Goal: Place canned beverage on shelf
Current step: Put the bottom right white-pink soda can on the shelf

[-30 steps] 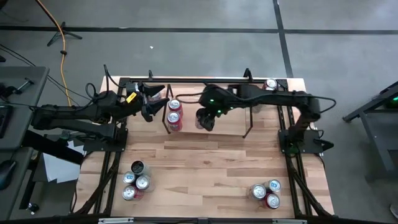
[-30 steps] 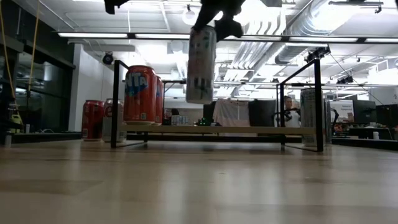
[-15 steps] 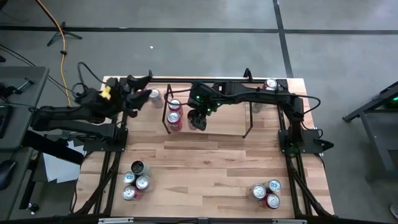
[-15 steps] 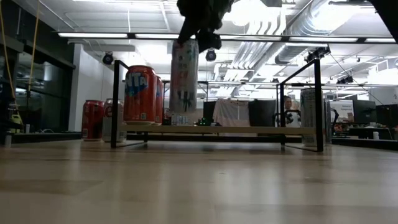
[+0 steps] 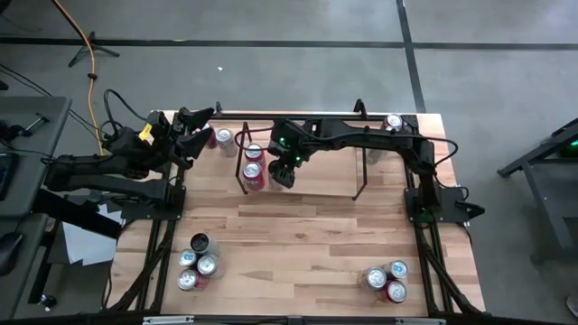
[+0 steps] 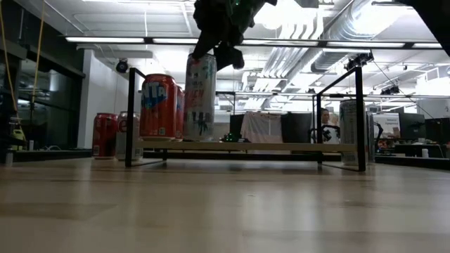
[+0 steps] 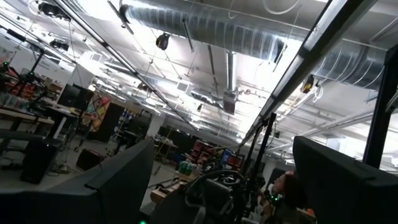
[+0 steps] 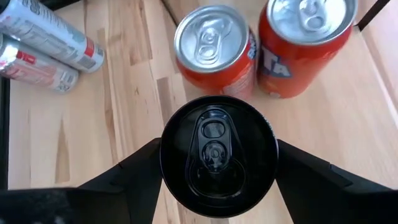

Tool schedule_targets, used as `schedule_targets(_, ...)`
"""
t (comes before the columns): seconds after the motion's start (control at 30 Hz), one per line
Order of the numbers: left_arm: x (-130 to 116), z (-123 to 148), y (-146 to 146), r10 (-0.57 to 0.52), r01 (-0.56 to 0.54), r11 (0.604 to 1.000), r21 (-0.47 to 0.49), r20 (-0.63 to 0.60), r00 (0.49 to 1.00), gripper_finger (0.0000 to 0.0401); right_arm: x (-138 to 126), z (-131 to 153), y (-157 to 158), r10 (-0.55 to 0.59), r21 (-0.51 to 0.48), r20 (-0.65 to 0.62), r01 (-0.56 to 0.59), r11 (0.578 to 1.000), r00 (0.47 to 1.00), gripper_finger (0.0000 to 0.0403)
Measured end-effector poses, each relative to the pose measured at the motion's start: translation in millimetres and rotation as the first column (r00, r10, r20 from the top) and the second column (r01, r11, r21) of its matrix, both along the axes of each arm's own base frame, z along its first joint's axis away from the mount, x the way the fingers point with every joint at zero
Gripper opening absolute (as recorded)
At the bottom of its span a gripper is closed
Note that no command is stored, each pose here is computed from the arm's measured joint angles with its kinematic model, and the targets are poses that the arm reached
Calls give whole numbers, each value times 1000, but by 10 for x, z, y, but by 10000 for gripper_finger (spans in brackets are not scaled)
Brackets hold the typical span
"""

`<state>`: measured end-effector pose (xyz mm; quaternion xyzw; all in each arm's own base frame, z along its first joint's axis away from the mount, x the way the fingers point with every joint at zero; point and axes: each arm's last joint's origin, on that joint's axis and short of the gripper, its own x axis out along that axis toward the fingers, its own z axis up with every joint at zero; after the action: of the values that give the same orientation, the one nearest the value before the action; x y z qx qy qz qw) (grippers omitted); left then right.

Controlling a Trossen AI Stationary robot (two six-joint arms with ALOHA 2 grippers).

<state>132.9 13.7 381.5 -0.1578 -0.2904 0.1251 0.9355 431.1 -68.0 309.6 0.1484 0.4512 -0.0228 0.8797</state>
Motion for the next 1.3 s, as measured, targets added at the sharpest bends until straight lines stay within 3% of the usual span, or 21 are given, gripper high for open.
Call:
schedule_targets(0.4, 5, -8, 0, 0, 0, 1000, 0, -10, 1000, 337, 17, 17, -27, 6, 19, 31, -6, 1000, 999, 277)
schedule_targets(0.67, 5, -8, 1, 0, 0, 1000, 0, -10, 1000, 337, -1, -34, -35, -13, 10, -18, 13, 1000, 1000, 278)
schedule_targets(1.3, 11, -18, 1, 1, -1, 1000, 0, -23, 1000, 337, 42, -8, -22, -39, 3, 27, 39, 999, 999, 280)
